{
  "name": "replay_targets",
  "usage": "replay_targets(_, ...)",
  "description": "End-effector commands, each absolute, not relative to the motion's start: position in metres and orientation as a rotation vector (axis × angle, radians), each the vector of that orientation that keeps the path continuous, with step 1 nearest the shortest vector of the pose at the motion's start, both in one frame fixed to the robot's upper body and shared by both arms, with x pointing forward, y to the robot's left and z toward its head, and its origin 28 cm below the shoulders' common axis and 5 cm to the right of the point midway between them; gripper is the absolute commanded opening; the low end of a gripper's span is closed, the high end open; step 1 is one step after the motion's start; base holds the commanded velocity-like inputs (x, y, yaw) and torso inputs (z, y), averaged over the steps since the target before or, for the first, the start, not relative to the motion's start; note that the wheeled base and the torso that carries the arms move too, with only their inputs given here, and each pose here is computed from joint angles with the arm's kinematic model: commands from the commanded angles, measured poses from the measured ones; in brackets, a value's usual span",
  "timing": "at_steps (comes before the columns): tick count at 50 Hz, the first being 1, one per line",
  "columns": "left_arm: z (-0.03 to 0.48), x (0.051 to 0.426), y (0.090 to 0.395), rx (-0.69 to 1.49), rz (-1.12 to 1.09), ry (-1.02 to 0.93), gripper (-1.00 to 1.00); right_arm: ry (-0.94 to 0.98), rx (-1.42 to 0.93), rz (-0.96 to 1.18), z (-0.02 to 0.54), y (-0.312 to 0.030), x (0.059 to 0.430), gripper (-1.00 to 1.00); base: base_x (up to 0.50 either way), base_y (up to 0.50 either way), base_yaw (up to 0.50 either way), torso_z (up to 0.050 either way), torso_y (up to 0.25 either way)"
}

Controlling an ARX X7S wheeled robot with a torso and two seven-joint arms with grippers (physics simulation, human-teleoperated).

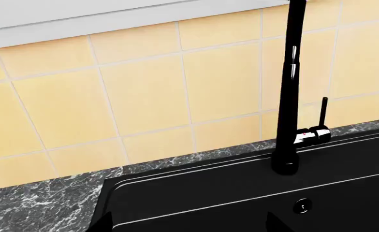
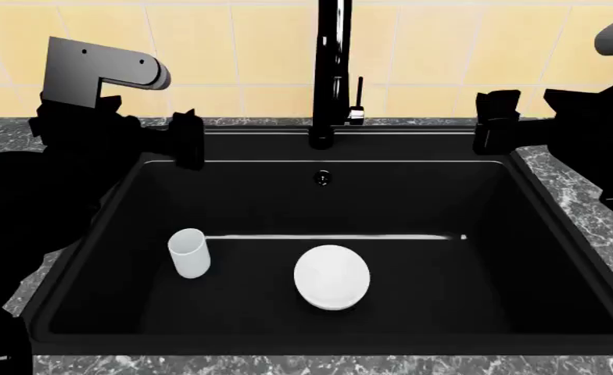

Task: Pick the cup and bowl from the sink and place them on the counter for drying.

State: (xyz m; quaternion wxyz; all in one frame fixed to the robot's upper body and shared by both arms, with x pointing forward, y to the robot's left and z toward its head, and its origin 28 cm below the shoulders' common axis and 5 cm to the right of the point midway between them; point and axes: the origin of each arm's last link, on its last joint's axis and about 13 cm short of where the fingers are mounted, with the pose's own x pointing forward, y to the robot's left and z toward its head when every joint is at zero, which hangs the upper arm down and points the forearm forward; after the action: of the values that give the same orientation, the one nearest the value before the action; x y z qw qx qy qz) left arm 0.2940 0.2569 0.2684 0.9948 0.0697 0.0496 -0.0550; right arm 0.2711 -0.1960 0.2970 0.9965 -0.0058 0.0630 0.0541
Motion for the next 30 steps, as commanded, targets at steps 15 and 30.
replay_targets(15,0.27,0.296,0.256,0.149,-0.119,0.108,1.0,0.138,-0.011,0.113,0.297,-0.195,0.269,1.0,0.41,0.0,0.0,0.0,0.001)
replay_targets(30,0.258,0.298,0.251,0.146,-0.095,0.173,1.0,0.166,0.001,0.111,0.289,-0.196,0.266,1.0,0.12,0.0,0.0,0.0,0.001)
